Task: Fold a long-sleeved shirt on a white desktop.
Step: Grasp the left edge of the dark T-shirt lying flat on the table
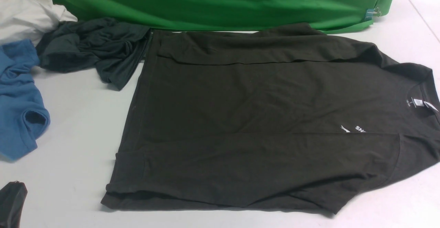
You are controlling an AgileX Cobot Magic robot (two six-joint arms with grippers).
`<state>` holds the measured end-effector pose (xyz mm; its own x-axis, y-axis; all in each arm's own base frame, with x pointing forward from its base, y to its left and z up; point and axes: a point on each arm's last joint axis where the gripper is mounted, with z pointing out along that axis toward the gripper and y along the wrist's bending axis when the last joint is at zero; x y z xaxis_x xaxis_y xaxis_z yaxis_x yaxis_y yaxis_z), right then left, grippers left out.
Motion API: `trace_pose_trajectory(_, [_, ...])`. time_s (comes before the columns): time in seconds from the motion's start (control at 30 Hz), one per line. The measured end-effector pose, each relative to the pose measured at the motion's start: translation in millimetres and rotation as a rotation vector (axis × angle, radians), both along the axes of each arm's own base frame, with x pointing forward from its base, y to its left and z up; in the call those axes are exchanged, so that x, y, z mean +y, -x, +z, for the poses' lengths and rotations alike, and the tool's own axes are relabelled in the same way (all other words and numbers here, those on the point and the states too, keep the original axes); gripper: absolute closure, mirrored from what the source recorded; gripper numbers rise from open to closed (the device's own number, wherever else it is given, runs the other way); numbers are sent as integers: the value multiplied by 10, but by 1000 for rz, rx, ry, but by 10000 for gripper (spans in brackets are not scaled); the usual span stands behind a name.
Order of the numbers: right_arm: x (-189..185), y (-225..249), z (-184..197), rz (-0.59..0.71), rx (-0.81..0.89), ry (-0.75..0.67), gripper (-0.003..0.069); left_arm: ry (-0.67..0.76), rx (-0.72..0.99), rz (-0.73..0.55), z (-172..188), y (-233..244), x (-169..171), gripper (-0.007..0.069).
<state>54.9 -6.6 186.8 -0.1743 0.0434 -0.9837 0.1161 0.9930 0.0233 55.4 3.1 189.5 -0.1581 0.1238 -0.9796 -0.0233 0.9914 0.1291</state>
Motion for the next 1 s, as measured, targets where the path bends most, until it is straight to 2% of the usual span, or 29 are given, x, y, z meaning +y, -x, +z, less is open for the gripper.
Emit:
trace_pose_trajectory(0.2, [6,-15,139,5,-156,-16,418,-9,-182,-15,165,-11,-13,605])
trace_pose_trajectory(0.37, [17,0,331,20,-388,-212,418,-34,-393,-34,356,14,-32,605])
trace_pose_trajectory(0.63, [30,45,493,65,-579,-325,418,-40,-471,-43,424,34,-42,605])
trace_pose_trajectory(0.83, [45,115,637,115,-753,-346,418,248,-738,-107,641,138,-46,605])
trace_pose_trajectory(1.0, [51,173,890,136,-827,-351,418,336,-847,-121,957,203,-25,605])
